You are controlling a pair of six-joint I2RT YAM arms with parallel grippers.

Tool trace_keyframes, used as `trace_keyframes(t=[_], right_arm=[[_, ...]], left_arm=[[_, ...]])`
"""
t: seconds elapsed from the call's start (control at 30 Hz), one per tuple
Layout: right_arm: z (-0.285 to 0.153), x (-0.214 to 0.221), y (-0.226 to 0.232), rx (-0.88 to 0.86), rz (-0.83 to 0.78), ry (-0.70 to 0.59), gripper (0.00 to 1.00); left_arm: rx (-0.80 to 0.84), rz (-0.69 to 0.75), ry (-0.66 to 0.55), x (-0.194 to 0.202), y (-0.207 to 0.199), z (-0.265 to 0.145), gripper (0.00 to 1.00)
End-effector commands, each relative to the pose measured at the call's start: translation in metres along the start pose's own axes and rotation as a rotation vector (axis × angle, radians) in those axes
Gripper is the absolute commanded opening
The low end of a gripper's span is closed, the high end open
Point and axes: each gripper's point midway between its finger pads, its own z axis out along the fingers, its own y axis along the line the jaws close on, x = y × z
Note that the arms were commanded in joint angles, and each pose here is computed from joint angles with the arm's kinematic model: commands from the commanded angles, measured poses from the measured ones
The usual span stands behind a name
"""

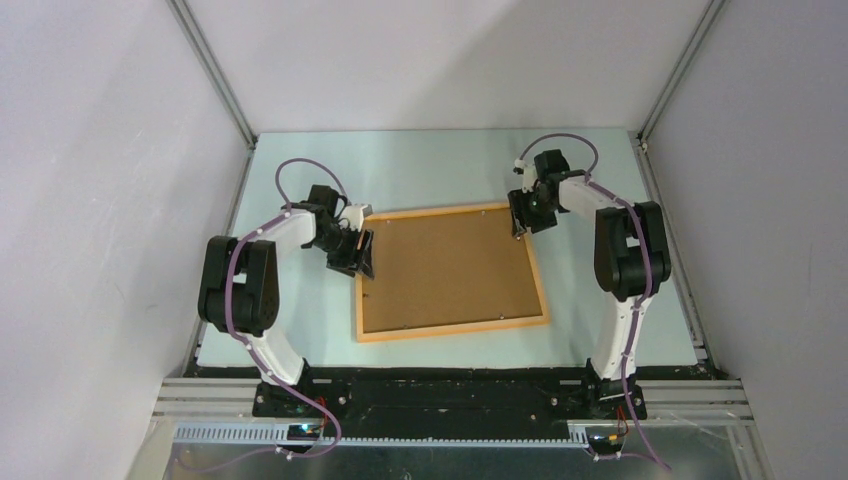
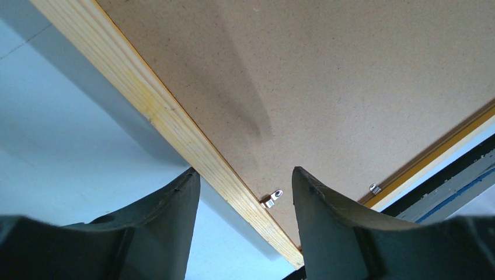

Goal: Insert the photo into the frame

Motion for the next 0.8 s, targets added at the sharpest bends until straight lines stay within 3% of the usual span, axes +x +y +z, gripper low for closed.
trace_keyframes(t=[0.0,0.77], right_arm=[[0.003,-0.015,-0.004,0.035,0.004,-0.031,0.58],[-0.013,0.002,-0.012,-0.101,0.006,-0.014,0.47]], left_arm=[[0.018,0.036,-0.034,-0.009,-0.009,-0.007,0.63],[0.015,0.033,-0.036,-0.012,-0.008,-0.007,0.63]])
